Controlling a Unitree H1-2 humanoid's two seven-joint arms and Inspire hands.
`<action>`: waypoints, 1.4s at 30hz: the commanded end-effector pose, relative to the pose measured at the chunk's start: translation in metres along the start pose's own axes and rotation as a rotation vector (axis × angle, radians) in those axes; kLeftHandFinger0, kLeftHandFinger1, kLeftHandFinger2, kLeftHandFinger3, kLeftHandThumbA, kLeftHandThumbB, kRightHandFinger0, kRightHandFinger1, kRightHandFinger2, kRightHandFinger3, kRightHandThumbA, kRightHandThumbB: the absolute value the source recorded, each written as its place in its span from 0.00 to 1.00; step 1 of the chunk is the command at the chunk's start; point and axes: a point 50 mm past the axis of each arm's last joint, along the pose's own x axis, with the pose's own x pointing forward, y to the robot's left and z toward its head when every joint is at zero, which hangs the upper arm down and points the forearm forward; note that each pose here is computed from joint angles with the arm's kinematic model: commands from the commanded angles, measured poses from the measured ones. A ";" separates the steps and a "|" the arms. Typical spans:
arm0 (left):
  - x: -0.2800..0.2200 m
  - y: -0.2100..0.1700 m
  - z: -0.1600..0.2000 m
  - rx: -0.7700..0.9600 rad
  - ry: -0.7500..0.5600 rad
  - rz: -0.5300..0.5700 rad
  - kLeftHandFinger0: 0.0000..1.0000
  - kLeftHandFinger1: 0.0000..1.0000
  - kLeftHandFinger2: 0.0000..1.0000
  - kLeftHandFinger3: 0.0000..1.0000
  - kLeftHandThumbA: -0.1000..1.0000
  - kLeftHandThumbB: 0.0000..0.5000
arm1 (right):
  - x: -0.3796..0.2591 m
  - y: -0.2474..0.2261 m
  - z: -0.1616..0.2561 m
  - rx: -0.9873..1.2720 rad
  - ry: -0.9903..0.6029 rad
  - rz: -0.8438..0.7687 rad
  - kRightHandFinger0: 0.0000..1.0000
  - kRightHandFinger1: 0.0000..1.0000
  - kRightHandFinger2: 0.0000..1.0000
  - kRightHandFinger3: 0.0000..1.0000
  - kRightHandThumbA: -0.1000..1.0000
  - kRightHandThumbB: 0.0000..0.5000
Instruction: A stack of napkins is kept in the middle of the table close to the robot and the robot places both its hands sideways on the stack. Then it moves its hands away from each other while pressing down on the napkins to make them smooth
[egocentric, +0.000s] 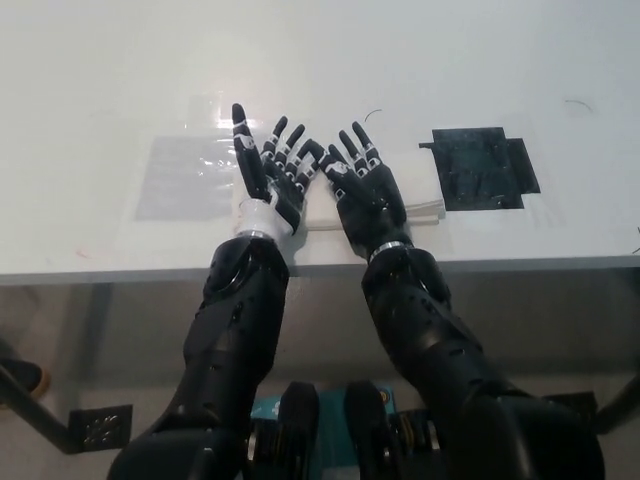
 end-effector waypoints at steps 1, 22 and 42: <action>-0.003 0.020 0.000 0.046 -0.014 0.017 1.00 1.00 1.00 1.00 1.00 0.53 | -0.005 -0.014 -0.001 -0.022 -0.015 -0.007 1.00 1.00 1.00 1.00 1.00 0.45; -0.027 0.110 0.026 0.127 -0.070 0.038 1.00 1.00 1.00 1.00 1.00 0.55 | -0.023 -0.102 0.033 -0.070 -0.067 -0.117 1.00 1.00 1.00 1.00 1.00 0.42; -0.038 0.127 0.081 0.317 -0.107 -0.062 1.00 1.00 1.00 1.00 1.00 0.52 | -0.029 -0.117 0.072 -0.161 -0.219 -0.034 1.00 1.00 1.00 1.00 1.00 0.42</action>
